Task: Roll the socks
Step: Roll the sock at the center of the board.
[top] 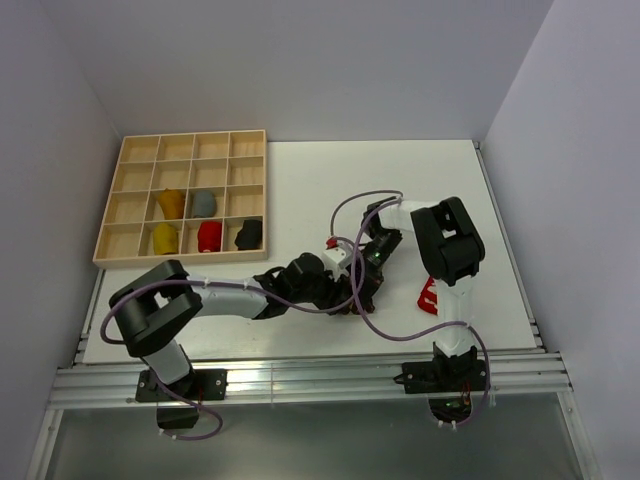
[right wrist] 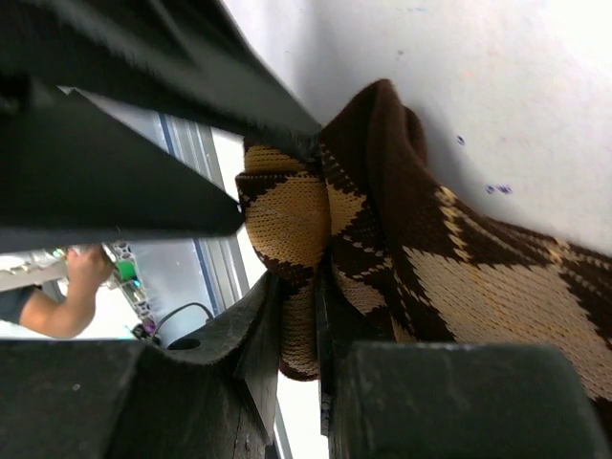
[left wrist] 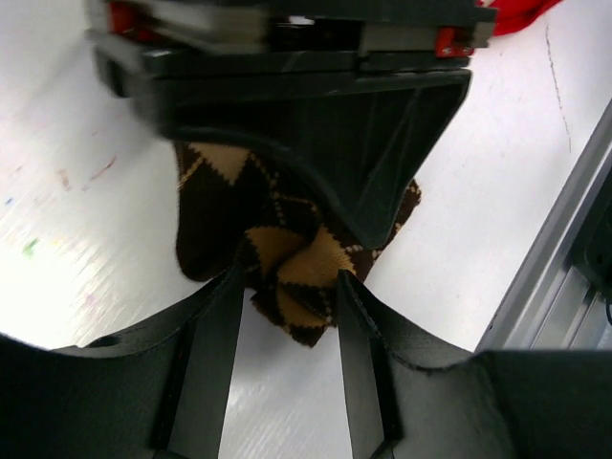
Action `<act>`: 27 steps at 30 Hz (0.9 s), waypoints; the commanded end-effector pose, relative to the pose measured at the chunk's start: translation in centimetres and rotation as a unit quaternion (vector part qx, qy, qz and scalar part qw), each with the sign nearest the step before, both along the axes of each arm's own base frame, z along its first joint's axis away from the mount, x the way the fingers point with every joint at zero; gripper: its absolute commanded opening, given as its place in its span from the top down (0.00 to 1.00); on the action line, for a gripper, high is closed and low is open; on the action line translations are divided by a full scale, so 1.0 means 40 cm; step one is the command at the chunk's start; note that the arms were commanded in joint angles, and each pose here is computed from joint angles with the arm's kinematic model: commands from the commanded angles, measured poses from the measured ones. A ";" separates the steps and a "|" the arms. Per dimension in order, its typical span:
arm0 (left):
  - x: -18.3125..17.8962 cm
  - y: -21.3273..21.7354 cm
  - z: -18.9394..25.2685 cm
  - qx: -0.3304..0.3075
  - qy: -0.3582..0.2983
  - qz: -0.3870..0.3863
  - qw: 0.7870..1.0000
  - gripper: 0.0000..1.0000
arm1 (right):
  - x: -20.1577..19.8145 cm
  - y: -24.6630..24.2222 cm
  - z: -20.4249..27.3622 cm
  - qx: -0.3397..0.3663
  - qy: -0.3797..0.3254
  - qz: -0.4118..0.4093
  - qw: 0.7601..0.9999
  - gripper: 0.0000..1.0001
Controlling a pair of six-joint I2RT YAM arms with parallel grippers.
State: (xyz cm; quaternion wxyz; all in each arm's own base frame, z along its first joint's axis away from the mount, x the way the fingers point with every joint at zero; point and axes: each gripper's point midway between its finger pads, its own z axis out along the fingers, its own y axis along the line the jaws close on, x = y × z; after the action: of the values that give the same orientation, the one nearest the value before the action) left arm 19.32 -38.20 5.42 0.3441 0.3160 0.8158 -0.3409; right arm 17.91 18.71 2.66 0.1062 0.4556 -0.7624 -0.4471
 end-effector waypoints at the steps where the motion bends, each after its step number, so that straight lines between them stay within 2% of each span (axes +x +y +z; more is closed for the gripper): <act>1: 0.002 -0.060 0.034 -0.019 -0.026 -0.044 0.998 0.51 | 0.023 -0.025 -0.044 -0.029 -0.013 -0.004 0.999 0.94; 9: -0.007 -0.100 -0.006 -0.011 -0.004 -0.074 0.997 0.54 | 0.027 -0.048 -0.064 -0.044 -0.012 -0.019 0.999 0.95; 11: -0.016 -0.102 -0.023 -0.007 0.009 -0.076 0.997 0.58 | 0.031 -0.053 -0.067 -0.045 -0.015 -0.025 0.999 0.95; 12: -0.016 -0.100 -0.029 -0.004 0.011 -0.075 0.997 0.61 | 0.034 -0.054 -0.067 -0.045 -0.018 -0.027 0.998 0.95; 13: -0.016 -0.094 -0.045 0.006 0.018 -0.070 0.997 0.70 | 0.038 -0.055 -0.066 -0.044 -0.022 -0.029 0.998 0.95; 15: -0.019 -0.095 -0.053 0.010 0.028 -0.070 0.997 0.80 | 0.039 -0.057 -0.067 -0.045 -0.026 -0.037 0.998 0.94; 17: -0.029 -0.096 -0.066 0.021 0.050 -0.073 0.996 0.91 | 0.054 -0.057 -0.069 -0.049 -0.050 -0.047 0.996 0.82; 19: -0.031 -0.092 -0.085 0.034 0.065 -0.070 0.995 1.00 | 0.073 -0.058 -0.061 -0.054 -0.081 -0.055 0.994 0.78; 23: -0.028 -0.078 -0.125 0.076 0.111 -0.046 0.990 1.00 | 0.101 -0.070 -0.046 -0.058 -0.129 -0.088 0.986 0.63; 27: -0.032 -0.073 -0.135 0.085 0.150 -0.032 0.985 1.00 | 0.142 -0.084 -0.010 -0.049 -0.166 -0.135 0.976 0.59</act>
State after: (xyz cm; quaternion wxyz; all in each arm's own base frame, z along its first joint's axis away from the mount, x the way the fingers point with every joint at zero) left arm 19.61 -43.52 3.86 0.2545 0.3315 0.8294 -0.3708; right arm 19.25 15.91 2.36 0.0353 0.4019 -0.8324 -0.3800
